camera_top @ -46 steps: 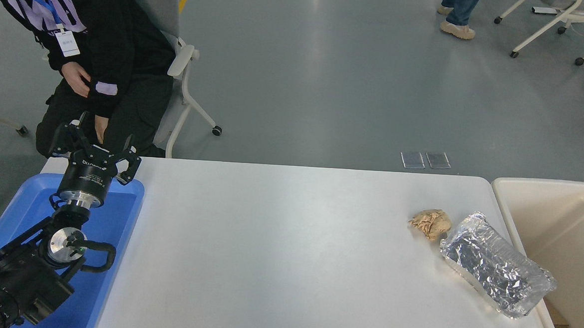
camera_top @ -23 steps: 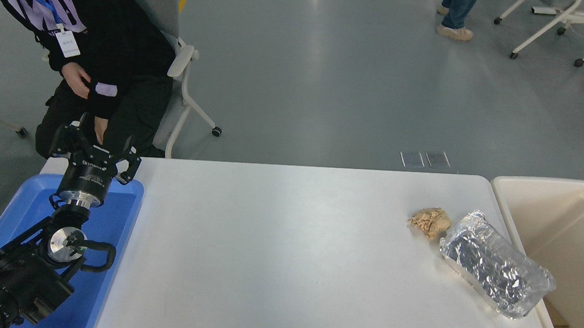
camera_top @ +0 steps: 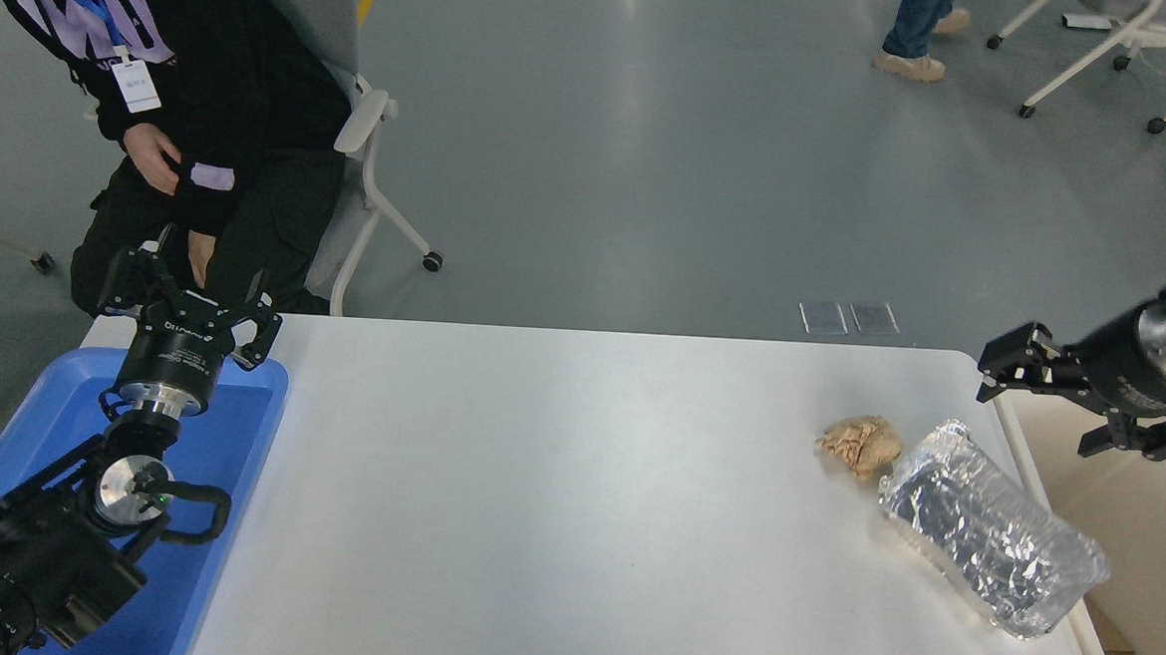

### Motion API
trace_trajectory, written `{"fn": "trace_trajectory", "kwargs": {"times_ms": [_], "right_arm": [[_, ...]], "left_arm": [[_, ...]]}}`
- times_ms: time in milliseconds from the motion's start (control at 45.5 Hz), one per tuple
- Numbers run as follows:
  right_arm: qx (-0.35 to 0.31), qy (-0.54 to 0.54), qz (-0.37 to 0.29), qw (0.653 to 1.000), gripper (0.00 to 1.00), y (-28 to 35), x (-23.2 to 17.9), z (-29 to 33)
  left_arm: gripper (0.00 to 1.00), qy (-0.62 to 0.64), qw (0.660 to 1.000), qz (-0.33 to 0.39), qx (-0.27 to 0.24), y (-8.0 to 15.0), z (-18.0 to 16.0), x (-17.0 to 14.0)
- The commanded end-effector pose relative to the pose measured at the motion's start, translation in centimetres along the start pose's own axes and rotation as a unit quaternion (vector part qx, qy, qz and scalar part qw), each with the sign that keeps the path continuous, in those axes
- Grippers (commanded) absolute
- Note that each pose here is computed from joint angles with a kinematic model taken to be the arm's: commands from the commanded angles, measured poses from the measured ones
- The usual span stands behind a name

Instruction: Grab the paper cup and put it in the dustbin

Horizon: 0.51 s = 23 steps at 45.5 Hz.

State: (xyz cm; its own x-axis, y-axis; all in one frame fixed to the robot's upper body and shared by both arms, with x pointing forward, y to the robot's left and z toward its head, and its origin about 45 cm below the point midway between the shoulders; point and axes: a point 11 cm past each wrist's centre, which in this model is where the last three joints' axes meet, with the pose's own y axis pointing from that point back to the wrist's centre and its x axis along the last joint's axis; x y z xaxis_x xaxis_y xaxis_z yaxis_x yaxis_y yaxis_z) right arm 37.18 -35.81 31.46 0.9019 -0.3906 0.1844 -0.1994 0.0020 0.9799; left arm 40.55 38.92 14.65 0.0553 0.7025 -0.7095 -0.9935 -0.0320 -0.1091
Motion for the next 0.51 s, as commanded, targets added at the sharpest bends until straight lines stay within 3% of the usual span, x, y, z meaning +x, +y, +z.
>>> {"fn": "trace_trajectory", "kwargs": {"times_ms": [0, 176, 484], "right_arm": [[-0.011, 0.114, 0.005, 0.993, 1.0, 6.3, -0.6, -7.8], [-0.026, 0.181, 0.018, 0.983, 1.0, 8.4, -2.9, -12.3], [-0.025, 0.186, 0.03, 0.982, 1.0, 9.3, -2.8, -12.8]], "left_arm": [[0.99, 0.0, 1.0, 0.0, 0.0, 0.0, 0.0, 0.0], [0.99, 0.0, 1.0, 0.001, 0.0, 0.0, 0.0, 0.0], [0.99, 0.0, 1.0, 0.0, 0.0, -0.1, 0.0, -0.1]]}}
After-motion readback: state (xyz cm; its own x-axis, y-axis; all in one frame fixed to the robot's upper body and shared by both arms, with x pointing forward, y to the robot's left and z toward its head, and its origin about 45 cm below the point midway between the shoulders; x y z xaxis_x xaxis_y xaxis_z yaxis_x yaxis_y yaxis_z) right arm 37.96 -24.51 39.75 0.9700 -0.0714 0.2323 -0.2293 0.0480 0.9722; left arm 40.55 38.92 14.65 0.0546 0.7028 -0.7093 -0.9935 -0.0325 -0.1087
